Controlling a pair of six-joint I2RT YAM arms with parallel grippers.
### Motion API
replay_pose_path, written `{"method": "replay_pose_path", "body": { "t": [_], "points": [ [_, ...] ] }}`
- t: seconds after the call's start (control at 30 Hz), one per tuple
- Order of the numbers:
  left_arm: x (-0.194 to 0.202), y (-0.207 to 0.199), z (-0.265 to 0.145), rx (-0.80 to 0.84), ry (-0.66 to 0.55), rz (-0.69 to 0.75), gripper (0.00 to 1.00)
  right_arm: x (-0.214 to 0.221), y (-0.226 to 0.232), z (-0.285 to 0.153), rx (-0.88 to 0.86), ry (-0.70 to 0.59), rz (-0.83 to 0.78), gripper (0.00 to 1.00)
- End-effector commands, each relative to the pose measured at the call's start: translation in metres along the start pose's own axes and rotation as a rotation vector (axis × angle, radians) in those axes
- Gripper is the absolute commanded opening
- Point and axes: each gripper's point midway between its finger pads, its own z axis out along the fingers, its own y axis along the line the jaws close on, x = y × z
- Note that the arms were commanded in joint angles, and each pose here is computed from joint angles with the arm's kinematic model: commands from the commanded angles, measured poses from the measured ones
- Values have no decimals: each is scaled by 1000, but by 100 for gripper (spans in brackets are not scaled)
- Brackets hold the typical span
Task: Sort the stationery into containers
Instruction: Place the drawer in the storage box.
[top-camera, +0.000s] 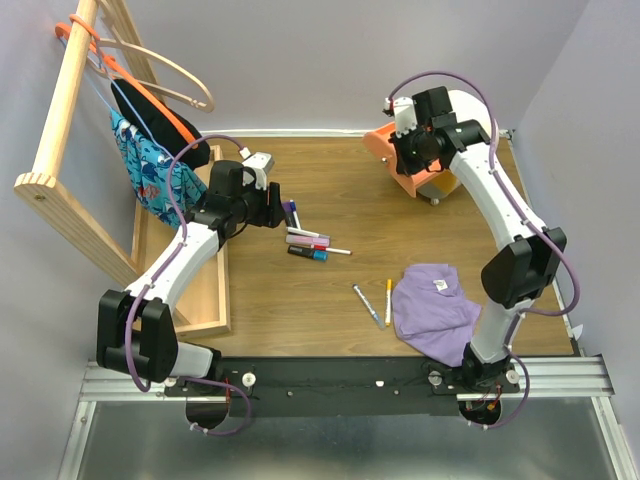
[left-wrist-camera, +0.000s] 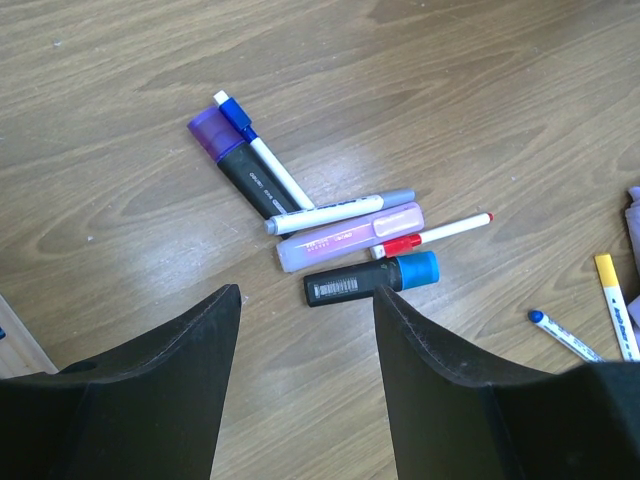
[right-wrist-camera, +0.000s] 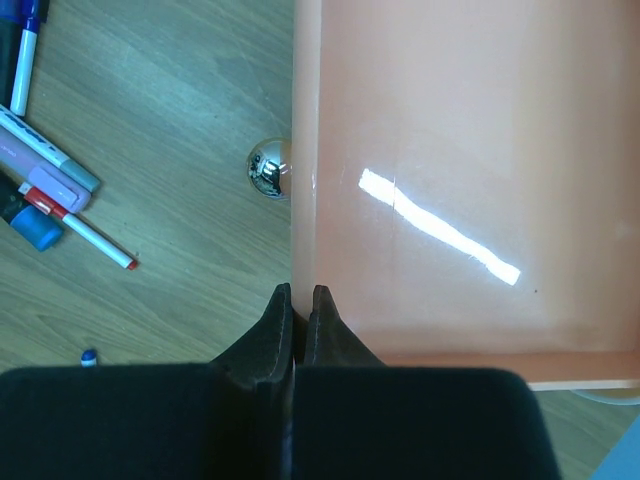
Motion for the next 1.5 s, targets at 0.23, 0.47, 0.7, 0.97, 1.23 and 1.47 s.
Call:
{"method": "replay_pose_path", "body": {
  "t": [0.23, 0.47, 0.7, 0.97, 1.23, 1.47],
  "points": [
    [-9, -8, 1, 29, -19, 11, 65, -22, -34, -31, 35, -192, -4, 1],
    [-8, -9, 1, 27, -15, 18, 65, -16, -30, -35, 18, -246, -162, 1],
    [-7, -9, 2, 31, -12, 14, 65, -21, -20, -41, -30, -285, -181, 1],
    [-5, -9, 4, 34, -7, 8, 65, -29, -44, -47, 34, -287, -103, 1],
    [-4, -12, 5, 42, -2, 6, 65, -21, -79, -38, 107, -239, -107, 1],
    [-5, -11, 6, 38, 0, 7, 65, -14, -97, -26, 135, -200, -142, 1]
  ]
}}
